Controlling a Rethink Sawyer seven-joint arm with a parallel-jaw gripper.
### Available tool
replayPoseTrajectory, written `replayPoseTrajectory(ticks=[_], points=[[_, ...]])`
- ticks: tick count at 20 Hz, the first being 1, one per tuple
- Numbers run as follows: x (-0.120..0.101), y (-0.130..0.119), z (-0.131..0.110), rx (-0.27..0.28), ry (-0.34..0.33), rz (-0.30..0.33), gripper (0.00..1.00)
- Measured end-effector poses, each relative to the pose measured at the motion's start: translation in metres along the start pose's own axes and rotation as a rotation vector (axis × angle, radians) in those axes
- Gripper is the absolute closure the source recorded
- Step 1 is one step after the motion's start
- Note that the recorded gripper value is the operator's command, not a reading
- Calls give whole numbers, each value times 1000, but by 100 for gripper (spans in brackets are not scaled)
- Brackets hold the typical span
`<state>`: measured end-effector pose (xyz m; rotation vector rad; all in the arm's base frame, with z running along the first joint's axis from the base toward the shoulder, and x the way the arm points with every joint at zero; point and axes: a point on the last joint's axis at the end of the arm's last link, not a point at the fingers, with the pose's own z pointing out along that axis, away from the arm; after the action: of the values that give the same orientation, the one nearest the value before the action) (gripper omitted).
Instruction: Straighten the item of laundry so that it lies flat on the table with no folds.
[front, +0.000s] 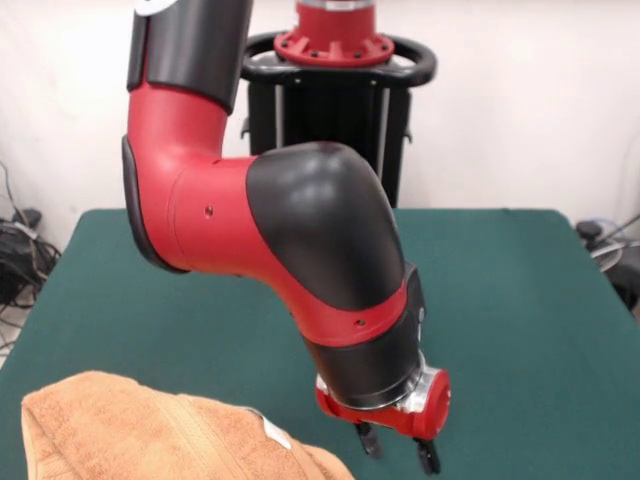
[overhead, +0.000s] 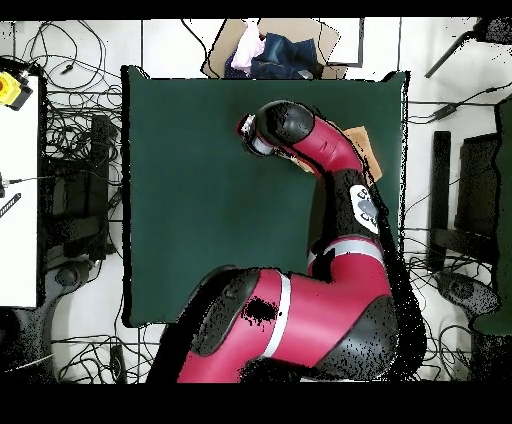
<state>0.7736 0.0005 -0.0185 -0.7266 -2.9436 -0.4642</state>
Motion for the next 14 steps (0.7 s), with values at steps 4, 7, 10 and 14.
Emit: replayPoseTrajectory(ticks=[4, 7, 10, 14], points=[[-2, 3, -8, -2, -11, -4, 0], [-3, 4, -11, -2, -14, -5, 0], [-2, 3, -9, -2, -11, -4, 0], [-1, 3, -5, 0, -7, -4, 0]])
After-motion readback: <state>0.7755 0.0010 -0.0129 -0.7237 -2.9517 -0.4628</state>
